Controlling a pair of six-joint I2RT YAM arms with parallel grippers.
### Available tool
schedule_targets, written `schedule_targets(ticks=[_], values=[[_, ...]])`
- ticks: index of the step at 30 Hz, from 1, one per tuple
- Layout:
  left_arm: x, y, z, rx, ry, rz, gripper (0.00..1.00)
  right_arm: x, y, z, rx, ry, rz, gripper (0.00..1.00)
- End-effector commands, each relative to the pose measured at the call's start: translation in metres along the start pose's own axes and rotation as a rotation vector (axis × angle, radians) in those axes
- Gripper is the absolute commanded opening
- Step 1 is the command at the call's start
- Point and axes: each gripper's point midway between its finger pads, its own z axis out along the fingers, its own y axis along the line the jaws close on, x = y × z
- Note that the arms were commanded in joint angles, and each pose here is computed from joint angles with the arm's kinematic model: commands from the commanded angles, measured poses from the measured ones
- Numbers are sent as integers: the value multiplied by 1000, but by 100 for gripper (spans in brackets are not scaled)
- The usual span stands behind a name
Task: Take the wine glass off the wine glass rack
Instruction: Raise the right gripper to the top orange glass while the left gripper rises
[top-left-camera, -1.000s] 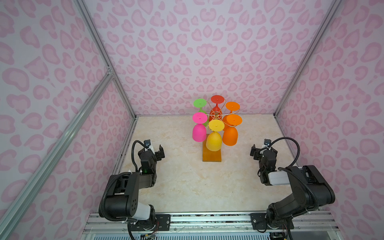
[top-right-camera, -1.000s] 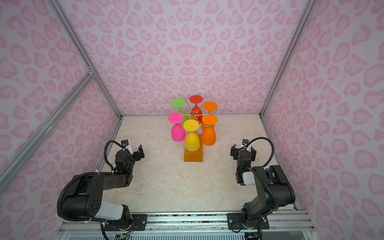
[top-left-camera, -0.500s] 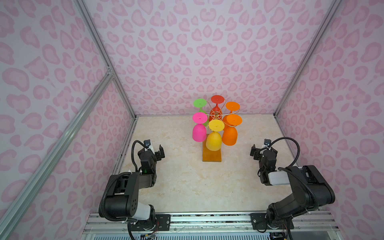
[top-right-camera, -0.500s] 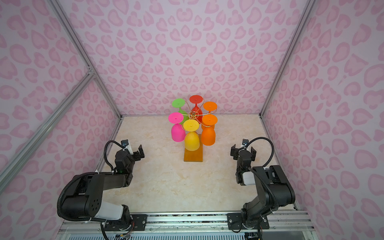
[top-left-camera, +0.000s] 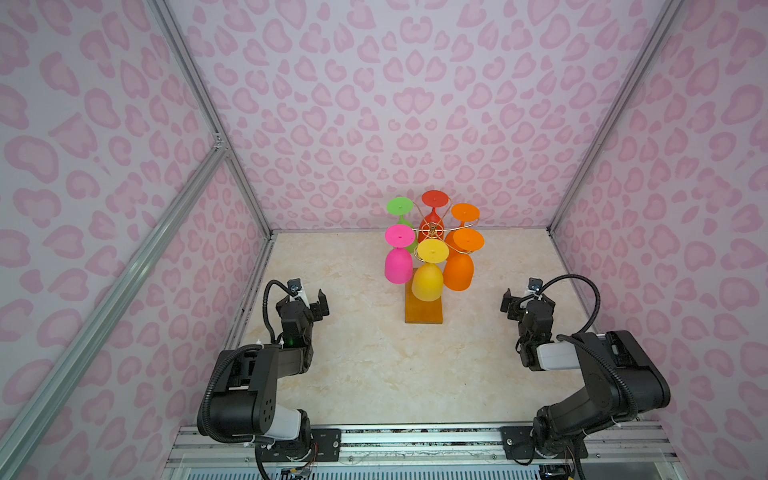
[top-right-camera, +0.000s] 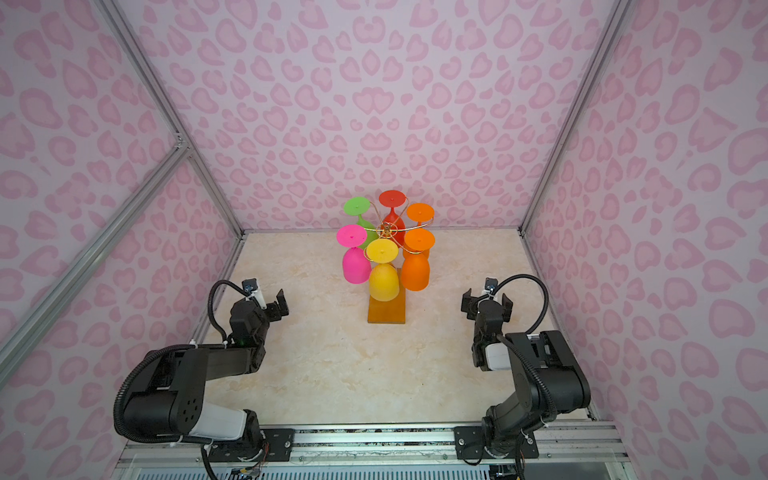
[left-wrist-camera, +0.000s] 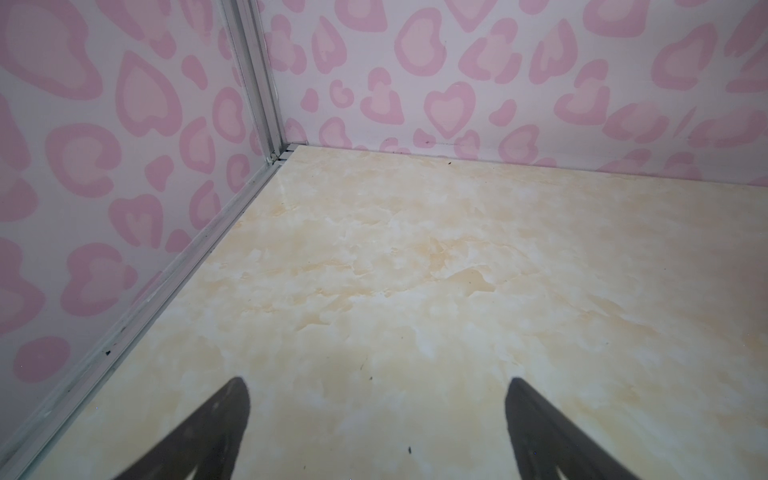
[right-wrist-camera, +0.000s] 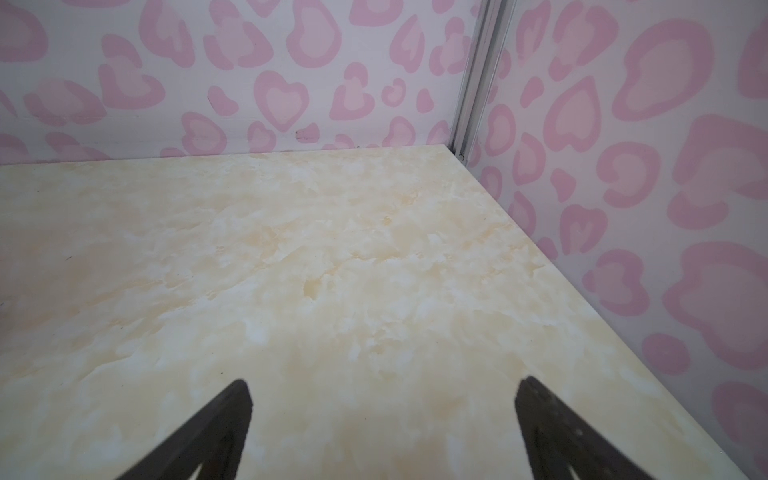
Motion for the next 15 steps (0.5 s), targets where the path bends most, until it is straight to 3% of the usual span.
schedule_targets(ticks=[1, 7, 12, 15], values=[[-17, -1, -1, -2, -11, -1, 97, -16, 6, -1, -42, -18, -8, 99], [-29, 2, -5, -49, -11, 7, 97, -42, 6, -7, -50, -9, -7, 99], [-47, -7, -9, -69, -27, 49, 98, -98, 14, -18, -109, -65, 70, 97], [-73, -20, -16, -6, -85, -11, 98, -134, 25, -23, -176, -52, 137, 95]])
